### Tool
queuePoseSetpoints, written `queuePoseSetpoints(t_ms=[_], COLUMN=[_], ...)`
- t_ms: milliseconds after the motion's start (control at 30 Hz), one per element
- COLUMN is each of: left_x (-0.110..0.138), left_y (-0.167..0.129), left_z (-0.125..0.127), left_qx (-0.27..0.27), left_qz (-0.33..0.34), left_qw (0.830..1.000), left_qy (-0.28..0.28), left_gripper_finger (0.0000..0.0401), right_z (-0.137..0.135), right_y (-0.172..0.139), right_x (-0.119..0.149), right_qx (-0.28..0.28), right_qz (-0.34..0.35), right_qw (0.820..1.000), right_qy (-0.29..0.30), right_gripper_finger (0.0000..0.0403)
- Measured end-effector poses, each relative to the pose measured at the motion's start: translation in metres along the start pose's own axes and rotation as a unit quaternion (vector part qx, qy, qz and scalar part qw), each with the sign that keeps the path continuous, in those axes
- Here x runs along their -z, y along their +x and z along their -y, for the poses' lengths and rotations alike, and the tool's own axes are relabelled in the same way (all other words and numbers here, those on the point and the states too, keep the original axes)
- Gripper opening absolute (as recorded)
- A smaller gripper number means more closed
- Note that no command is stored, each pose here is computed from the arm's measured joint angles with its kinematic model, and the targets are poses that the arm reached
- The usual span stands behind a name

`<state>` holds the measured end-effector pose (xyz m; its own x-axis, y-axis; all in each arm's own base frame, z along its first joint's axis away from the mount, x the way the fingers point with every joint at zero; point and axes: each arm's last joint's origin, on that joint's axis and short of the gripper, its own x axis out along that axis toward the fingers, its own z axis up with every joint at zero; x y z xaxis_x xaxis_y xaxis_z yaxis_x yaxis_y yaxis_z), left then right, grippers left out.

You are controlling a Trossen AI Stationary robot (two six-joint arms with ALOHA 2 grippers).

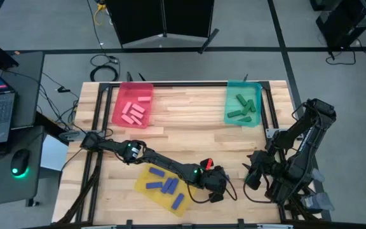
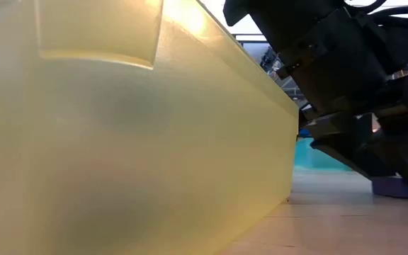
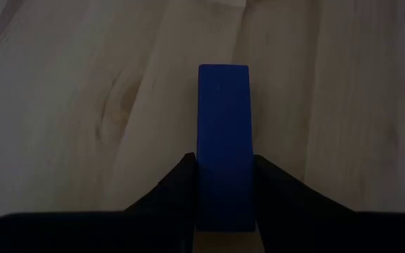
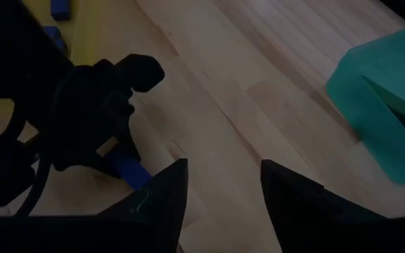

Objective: Sort blocks
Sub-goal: Put the blue block into the yellow bin

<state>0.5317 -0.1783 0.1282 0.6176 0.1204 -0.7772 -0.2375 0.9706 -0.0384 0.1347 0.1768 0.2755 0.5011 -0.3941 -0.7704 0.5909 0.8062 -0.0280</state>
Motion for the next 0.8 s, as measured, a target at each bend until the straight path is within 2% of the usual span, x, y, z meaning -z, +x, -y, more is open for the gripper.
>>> queuePoseSetpoints(t_ms=[133,200,367,500,567,633,700,800], left_x=[-0.005,-0.013,-0.044,-0.051,-0.047,-0.032,-0.011,0.026], left_y=[-0.015,-0.028,-0.098,-0.146,-0.171,-0.193,-0.206,-0.216], left_z=[-0.002,-0.001,0.003,0.012,0.017,0.021,0.026,0.032], left_qx=[-0.019,-0.032,-0.051,-0.044,-0.03,-0.039,-0.062,-0.118], left_qz=[0.0,0.02,0.087,0.112,0.097,0.054,-0.003,-0.088], left_qw=[1.0,0.999,0.994,0.991,0.992,0.994,0.995,0.986], left_qy=[0.016,0.023,0.036,0.064,0.079,0.086,0.083,0.076], left_gripper_finger=[0.011,0.011,0.011,0.011,0.011,0.011,0.011,0.011], right_z=[0.0,0.0,0.0,-0.001,-0.001,-0.001,-0.001,-0.003], right_y=[-0.001,-0.002,-0.004,-0.004,-0.005,-0.006,-0.008,-0.01], right_x=[0.002,0.002,0.004,0.005,0.005,0.007,0.01,0.013], right_qx=[-0.003,-0.005,-0.01,-0.013,-0.015,-0.02,-0.026,-0.035], right_qz=[0.0,0.001,0.013,0.014,0.014,0.013,0.01,-0.001], right_qw=[1.0,1.0,1.0,1.0,1.0,1.0,0.999,0.999], right_qy=[-0.004,-0.005,-0.009,-0.013,-0.014,-0.016,-0.022,-0.035], right_gripper_finger=[0.0192,0.0192,0.0192,0.0192,0.0192,0.0192,0.0192,0.0192])
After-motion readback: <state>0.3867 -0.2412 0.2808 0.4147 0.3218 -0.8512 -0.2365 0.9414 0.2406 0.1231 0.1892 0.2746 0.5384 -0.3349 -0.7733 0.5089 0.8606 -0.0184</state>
